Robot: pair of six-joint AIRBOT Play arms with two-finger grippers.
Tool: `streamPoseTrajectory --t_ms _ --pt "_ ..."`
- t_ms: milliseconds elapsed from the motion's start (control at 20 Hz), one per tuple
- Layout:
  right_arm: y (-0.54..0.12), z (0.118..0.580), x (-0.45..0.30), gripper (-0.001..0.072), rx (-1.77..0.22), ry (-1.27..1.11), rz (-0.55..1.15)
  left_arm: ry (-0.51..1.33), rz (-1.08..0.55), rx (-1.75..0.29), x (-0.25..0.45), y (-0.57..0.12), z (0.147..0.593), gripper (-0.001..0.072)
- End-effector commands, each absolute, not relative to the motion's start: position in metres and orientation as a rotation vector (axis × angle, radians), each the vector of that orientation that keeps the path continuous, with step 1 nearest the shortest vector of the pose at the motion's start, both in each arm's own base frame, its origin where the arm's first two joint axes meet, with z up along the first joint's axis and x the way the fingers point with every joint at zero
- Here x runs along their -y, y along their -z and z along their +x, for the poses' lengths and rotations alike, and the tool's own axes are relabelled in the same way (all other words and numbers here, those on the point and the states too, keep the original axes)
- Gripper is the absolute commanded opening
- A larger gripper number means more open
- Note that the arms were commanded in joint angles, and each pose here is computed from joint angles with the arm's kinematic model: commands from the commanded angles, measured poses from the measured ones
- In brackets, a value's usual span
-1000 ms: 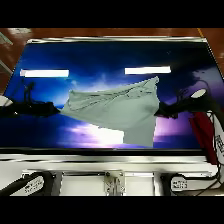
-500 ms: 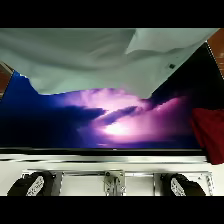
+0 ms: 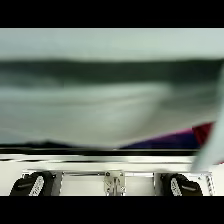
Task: Fold the shirts.
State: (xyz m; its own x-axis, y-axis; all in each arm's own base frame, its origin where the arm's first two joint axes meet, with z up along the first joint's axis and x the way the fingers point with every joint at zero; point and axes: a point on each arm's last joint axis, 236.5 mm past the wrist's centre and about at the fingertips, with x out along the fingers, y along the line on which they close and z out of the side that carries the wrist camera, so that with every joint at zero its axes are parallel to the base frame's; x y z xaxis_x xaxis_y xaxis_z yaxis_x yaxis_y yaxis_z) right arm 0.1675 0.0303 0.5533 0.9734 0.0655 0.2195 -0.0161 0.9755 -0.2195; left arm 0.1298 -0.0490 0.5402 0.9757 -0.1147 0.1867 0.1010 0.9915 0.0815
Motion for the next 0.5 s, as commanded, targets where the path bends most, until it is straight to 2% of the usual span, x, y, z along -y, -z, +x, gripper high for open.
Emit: streamPoseTrajectory --t_ms 0,150,300,450 --pt "-0.517 0.170 -0.020 0.0067 0.069 -0.012 -0.229 0.096 0.066 0.060 0.045 -0.506 0.136 0.0032" --pt "-0.476 0.205 -0.012 0.0067 -0.119 -0.033 -0.177 0.100 0.034 -0.067 0.037 -0.467 0.171 0.0032" --pt "-0.386 0.251 -0.001 0.0067 -0.517 -0.082 -0.104 0.082 -0.010 -0.279 0.021 -0.394 0.220 0.0032" --pt "-0.281 0.295 0.007 0.0067 -0.916 -0.126 0.025 0.085 -0.082 -0.560 0.010 -0.289 0.268 0.0032"
